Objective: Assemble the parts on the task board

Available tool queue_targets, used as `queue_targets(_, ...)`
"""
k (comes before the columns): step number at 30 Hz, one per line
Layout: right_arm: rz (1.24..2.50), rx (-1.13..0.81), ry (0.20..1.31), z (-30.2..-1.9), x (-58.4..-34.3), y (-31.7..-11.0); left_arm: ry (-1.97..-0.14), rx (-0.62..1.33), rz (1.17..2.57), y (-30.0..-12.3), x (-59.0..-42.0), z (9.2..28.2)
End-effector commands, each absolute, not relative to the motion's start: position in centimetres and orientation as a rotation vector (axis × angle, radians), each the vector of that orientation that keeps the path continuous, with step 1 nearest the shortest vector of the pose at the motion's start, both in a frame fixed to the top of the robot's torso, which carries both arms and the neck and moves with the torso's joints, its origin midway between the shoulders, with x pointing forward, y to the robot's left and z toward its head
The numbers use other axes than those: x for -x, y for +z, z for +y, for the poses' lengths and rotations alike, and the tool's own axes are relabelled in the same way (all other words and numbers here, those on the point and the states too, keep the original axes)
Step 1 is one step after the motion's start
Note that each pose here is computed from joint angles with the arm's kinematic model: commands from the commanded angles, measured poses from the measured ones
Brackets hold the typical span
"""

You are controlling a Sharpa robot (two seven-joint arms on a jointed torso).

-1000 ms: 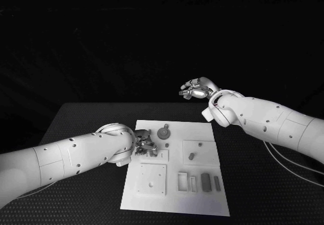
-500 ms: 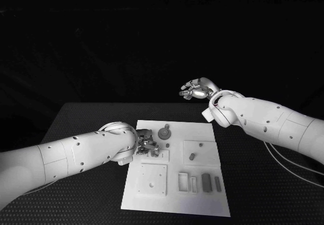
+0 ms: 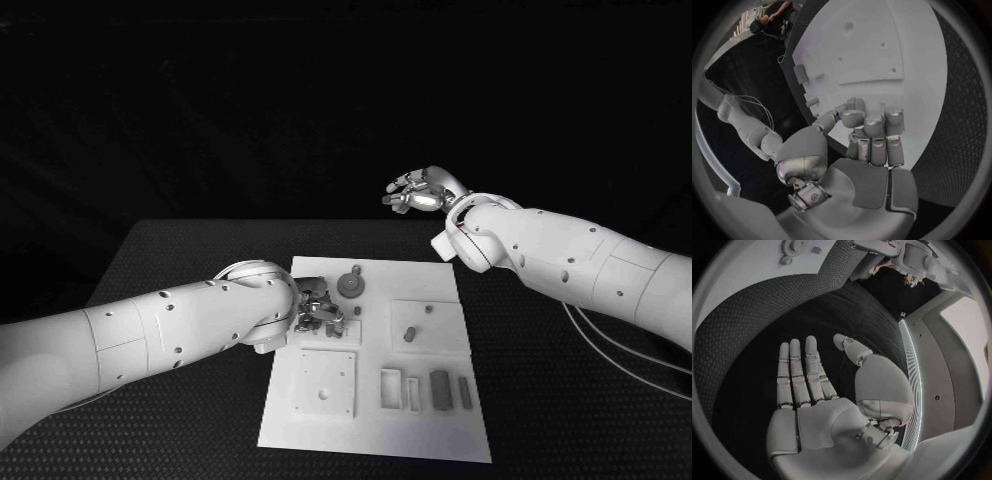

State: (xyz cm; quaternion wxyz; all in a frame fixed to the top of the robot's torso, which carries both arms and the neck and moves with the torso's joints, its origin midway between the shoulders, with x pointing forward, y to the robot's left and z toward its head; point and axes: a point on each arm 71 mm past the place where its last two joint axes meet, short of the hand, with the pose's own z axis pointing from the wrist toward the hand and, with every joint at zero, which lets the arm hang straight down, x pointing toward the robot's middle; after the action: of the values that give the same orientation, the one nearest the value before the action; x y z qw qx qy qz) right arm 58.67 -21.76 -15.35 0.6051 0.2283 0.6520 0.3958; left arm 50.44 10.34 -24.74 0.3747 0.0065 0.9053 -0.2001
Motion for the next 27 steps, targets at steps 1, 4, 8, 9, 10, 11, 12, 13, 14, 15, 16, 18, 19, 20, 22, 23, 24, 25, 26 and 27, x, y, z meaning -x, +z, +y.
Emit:
queue_targets(1,1.516,-0.521,0.926,-21.6,-58.6,-15.4,-0.499,-0.051,2.323,-24.6,-50.4,10.3)
queue_targets(4,1.516,-0.521,0.926,-21.7,-58.6,-15.4,-0.494,-0.050,2.315,-24.5,-50.5,10.4)
queue_targets(8,1.517,-0.521,0.925,-21.7,-58.6,-15.4,-0.493,-0.046,2.306,-24.2,-50.7,10.5)
queue_targets(9,1.517,-0.522,0.925,-21.7,-58.6,-15.4,-0.493,-0.046,2.304,-24.2,-50.7,10.5)
queue_targets(10,1.517,-0.522,0.925,-21.7,-58.6,-15.4,-0.492,-0.047,2.303,-24.1,-50.7,10.5)
queue_targets(11,1.517,-0.522,0.925,-21.7,-58.6,-15.4,-0.491,-0.048,2.302,-24.0,-50.8,10.5)
queue_targets(12,1.516,-0.523,0.924,-21.8,-58.6,-15.4,-0.483,-0.062,2.296,-23.8,-50.9,10.4)
queue_targets(13,1.516,-0.523,0.924,-21.8,-58.6,-15.4,-0.481,-0.064,2.295,-23.8,-50.9,10.4)
queue_targets(14,1.517,-0.523,0.924,-21.8,-58.6,-15.4,-0.468,-0.090,2.287,-23.6,-50.9,10.3)
queue_targets(15,1.517,-0.523,0.924,-21.7,-58.6,-15.4,-0.459,-0.103,2.290,-23.5,-50.9,10.2)
queue_targets(16,1.517,-0.523,0.924,-21.7,-58.6,-15.4,-0.452,-0.114,2.299,-23.5,-50.9,10.1)
queue_targets(18,1.517,-0.524,0.922,-21.8,-58.7,-15.5,-0.432,-0.141,2.314,-23.4,-50.9,9.8)
queue_targets(19,1.519,-0.525,0.922,-21.8,-58.7,-15.5,-0.425,-0.157,2.317,-23.3,-50.8,9.7)
queue_targets(20,1.520,-0.525,0.921,-21.8,-58.7,-15.5,-0.420,-0.167,2.318,-23.2,-50.8,9.6)
queue_targets(22,1.522,-0.526,0.920,-21.8,-58.7,-15.5,-0.415,-0.183,2.331,-23.2,-50.8,9.3)
queue_targets(23,1.523,-0.527,0.919,-21.9,-58.7,-15.5,-0.410,-0.191,2.340,-23.3,-50.8,9.3)
queue_targets(24,1.523,-0.528,0.918,-21.9,-58.7,-15.5,-0.405,-0.195,2.346,-23.3,-50.8,9.2)
queue_targets(25,1.523,-0.528,0.918,-21.9,-58.7,-15.6,-0.401,-0.198,2.349,-23.3,-50.8,9.2)
queue_targets(26,1.523,-0.528,0.917,-21.9,-58.7,-15.6,-0.394,-0.203,2.351,-23.4,-50.8,9.2)
queue_targets(27,1.524,-0.529,0.917,-21.9,-58.7,-15.6,-0.384,-0.214,2.349,-23.4,-50.9,9.2)
